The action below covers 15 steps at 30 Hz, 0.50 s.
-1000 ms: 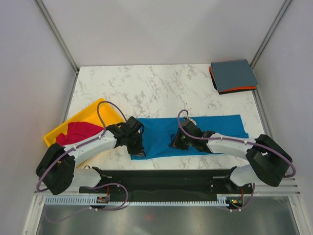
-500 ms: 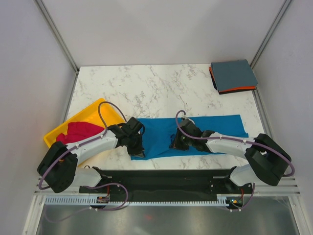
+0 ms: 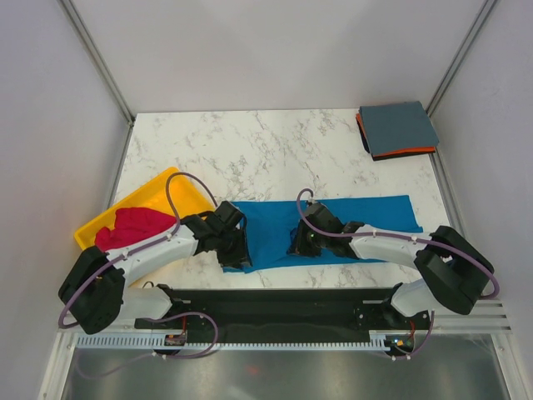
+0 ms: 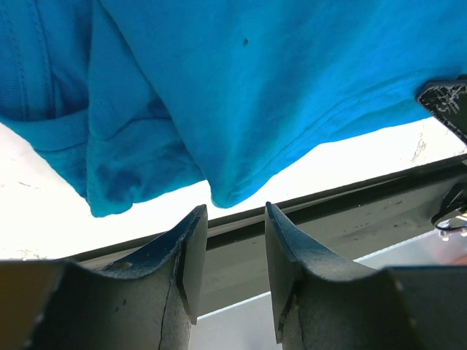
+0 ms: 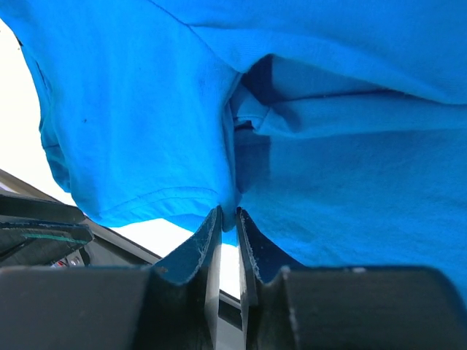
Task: Fold and stack the t-shirts
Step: Fold the tshirt
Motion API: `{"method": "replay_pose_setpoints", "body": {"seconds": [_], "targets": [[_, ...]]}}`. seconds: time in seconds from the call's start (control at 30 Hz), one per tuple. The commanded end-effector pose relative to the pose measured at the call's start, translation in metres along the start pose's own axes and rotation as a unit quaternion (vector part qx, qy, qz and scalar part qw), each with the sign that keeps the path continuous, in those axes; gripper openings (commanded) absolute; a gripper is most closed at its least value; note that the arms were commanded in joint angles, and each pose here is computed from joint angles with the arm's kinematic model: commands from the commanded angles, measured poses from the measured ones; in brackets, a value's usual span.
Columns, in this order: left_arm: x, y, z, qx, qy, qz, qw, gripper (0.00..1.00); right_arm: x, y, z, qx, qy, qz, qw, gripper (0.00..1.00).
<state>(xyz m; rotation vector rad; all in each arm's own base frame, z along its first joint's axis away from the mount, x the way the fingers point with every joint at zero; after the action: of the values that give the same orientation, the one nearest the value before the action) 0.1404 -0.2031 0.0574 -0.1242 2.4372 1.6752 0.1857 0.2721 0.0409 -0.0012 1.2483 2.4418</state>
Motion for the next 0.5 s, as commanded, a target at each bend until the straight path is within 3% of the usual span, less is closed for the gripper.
{"method": "replay_pose_setpoints", "body": {"seconds": [0.0,0.1,0.33,0.47], "targets": [[0.0027,-0.0013,0.0021,-0.002,-0.019,-0.008,1.000,0.45,-0.0048,0.0011,0.0082,-0.015,0.014,-0.006,1.000,0.21],[0.0053,-0.0055,0.0033,-0.004,-0.016,-0.003,1.000,0.45,-0.0051,0.0000,0.0070,-0.013,0.017,-0.006,1.000,0.20],[0.0064,-0.0076,-0.0016,0.006,-0.011,-0.002,1.000,0.38,-0.0052,0.0043,0.0102,-0.021,0.019,-0.009,1.000,0.04],[0.0063,-0.0095,-0.0039,0.011,-0.008,0.001,1.000,0.23,-0.0058,0.0080,0.0148,-0.028,0.020,-0.008,0.999,0.15]]}}
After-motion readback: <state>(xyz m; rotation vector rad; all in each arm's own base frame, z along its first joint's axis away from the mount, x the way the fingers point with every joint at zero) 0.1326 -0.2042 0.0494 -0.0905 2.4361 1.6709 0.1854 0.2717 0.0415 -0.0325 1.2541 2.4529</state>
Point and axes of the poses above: each gripper's point midway between its finger pads, its own y axis back along the fingers, its own z axis along the line the jaws close on, x = y × z, the point moved 1 cm from there along y, back along the fingers, and after that the axes turned 10 degrees about -y, right-handed, at the moved point
